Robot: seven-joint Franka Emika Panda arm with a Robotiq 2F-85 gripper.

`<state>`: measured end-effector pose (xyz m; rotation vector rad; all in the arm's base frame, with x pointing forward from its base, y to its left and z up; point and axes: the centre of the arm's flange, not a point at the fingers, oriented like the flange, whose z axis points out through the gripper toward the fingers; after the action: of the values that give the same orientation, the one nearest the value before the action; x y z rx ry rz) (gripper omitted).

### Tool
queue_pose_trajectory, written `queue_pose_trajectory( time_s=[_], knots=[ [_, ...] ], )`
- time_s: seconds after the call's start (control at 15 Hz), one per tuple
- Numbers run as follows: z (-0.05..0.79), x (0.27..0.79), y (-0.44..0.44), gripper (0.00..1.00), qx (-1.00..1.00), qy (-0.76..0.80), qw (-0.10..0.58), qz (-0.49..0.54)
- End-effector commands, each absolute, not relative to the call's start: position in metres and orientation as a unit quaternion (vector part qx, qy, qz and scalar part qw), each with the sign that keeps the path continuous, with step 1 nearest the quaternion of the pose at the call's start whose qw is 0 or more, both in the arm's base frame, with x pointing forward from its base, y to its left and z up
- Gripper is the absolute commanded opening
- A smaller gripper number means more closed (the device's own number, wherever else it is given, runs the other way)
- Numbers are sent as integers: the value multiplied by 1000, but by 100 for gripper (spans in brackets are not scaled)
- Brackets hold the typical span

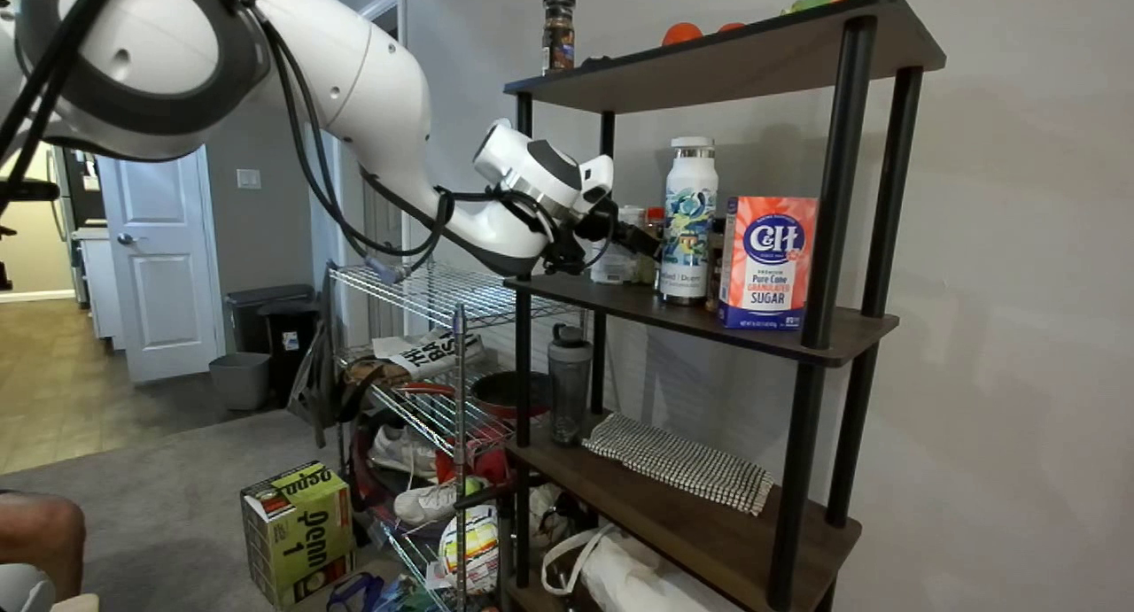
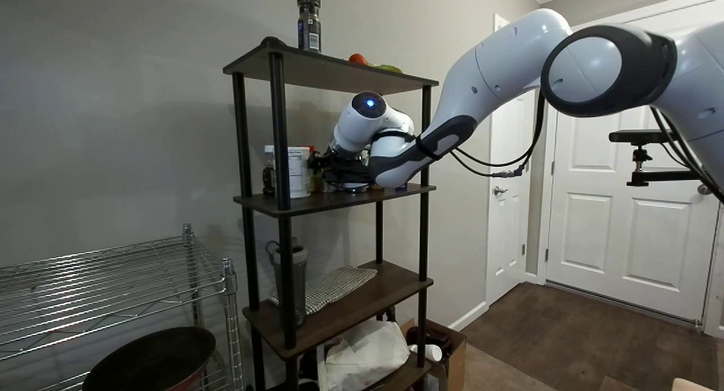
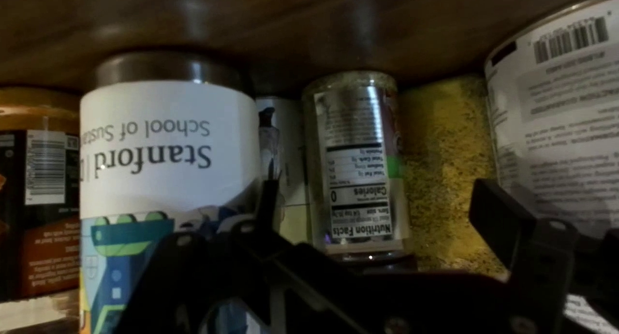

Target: Remove the spice shaker from the second shelf and put it on the first shelf to the left

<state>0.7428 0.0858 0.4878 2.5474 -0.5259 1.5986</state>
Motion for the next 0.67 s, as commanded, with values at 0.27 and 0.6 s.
queue_pose_trajectory(
  time_s=[0.27,0.6],
  knots=[
    [489,759,97,100,826,-159,52,538],
    [487,763,92,100,822,-167,61,541]
  ],
)
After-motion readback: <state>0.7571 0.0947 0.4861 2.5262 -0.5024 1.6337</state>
